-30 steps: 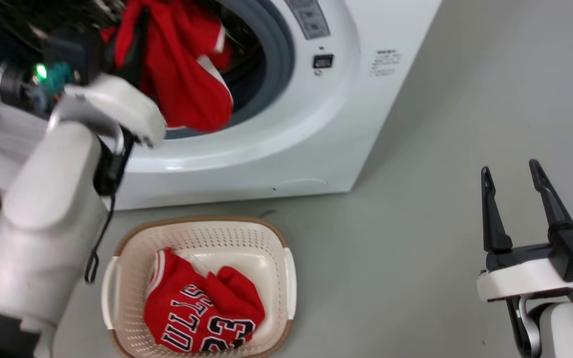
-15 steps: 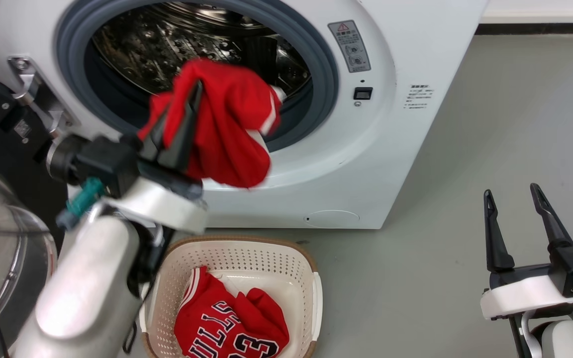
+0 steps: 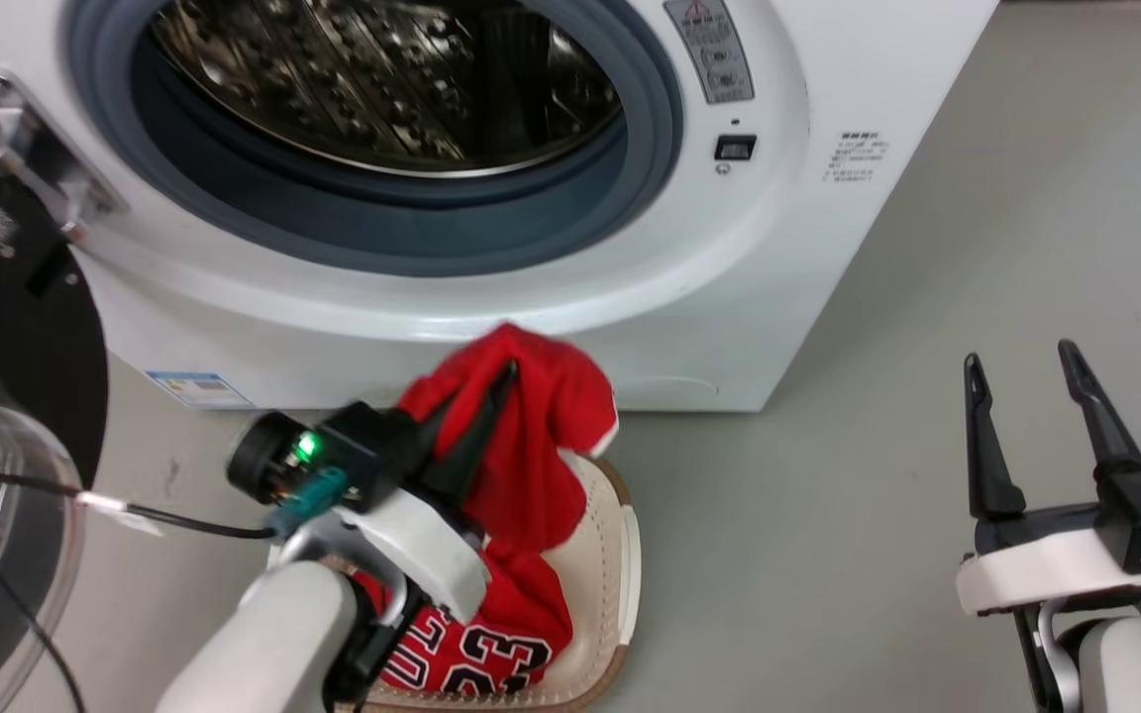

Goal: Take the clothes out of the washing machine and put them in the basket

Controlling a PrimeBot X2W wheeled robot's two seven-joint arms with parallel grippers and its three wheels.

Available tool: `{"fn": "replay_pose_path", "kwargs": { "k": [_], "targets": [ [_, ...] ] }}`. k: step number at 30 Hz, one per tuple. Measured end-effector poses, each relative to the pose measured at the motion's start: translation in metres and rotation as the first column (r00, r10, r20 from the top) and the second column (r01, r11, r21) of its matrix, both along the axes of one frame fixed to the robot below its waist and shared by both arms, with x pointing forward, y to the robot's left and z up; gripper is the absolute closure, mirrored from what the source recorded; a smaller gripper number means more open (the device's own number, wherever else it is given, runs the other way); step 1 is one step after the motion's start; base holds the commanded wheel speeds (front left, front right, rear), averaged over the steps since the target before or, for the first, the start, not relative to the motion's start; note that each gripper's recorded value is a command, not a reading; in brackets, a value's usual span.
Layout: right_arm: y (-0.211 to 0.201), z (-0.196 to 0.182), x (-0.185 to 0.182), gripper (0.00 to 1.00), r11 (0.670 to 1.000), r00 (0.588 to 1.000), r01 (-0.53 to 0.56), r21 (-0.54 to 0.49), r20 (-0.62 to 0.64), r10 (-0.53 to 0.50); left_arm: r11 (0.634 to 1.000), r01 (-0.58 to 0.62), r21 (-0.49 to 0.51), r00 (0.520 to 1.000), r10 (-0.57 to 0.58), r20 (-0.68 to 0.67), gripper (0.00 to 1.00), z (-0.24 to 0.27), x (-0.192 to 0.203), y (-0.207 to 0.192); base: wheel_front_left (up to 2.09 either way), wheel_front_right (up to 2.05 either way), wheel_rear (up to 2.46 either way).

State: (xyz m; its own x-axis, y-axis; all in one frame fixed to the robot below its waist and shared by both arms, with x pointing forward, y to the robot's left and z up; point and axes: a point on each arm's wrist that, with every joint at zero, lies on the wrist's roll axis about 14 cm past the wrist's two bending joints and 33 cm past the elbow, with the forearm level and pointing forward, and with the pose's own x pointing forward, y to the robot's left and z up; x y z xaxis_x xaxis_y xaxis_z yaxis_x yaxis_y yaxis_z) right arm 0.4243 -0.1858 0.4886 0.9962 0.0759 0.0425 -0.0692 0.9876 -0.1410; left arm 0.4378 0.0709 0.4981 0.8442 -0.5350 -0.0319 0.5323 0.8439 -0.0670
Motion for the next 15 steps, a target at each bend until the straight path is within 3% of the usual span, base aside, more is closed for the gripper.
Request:
{"fn": "replay_pose_path", "kwargs": {
  "k": [7,15],
  "targets": [
    [-0.008,-0.021,0.011,0.00,1.000,0.999,0.021,-0.013,-0.048,-0.022,0.996,0.068,0.064,0.971,-0.051,-0.233,1.00,-0.089,-0.009,-0.014,0.00,0.00,0.00],
    [-0.019,-0.050,0.024,0.00,0.999,0.993,0.049,-0.021,-0.107,-0.051,0.980,0.143,0.136,0.919,-0.080,-0.387,1.00,-0.171,0.000,-0.026,0.00,0.00,0.00]
  ]
}}
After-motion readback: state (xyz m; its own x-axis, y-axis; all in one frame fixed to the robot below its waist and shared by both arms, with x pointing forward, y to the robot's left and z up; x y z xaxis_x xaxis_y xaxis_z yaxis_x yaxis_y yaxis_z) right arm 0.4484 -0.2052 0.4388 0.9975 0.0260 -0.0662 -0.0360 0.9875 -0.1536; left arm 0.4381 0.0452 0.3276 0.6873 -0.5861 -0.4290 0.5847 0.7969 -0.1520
